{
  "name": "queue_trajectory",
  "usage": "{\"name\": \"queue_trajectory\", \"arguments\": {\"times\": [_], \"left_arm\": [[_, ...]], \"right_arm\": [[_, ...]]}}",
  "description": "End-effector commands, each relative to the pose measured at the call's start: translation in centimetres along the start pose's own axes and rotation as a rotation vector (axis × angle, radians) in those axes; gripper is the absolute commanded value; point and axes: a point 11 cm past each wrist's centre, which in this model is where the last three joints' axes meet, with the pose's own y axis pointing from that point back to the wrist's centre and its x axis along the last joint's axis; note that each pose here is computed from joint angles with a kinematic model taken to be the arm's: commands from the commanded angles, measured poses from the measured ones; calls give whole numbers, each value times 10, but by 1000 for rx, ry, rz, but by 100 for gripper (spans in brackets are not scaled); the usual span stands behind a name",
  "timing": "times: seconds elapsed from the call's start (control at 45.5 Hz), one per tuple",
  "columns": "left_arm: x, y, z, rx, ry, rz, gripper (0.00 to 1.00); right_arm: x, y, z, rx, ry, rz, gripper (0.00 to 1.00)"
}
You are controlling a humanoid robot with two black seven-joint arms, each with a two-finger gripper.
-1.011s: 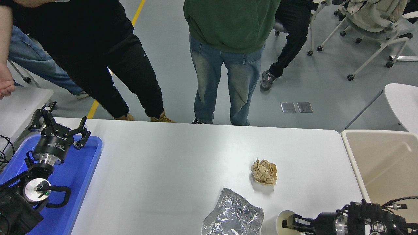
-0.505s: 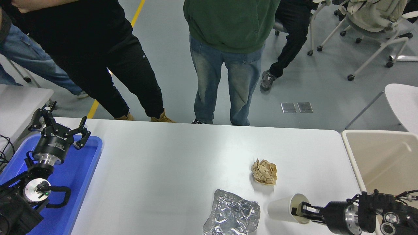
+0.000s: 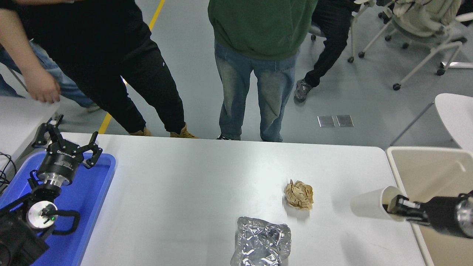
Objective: Clean the table surface
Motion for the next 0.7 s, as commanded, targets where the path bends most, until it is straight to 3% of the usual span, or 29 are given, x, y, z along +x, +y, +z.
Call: {"name": "queue_trajectory", "arguments": {"times": [0.0, 0.33, 0.681], "left_arm": [[0, 0, 0, 0, 0, 0, 100], [0, 0, 0, 1, -1, -1, 100], [0, 0, 0, 0, 0, 0, 100]], "right_arm": [[47, 76, -12, -22, 15, 52, 0], [78, 162, -43, -18, 63, 90, 0], [78, 164, -37, -30, 51, 91, 0]]}}
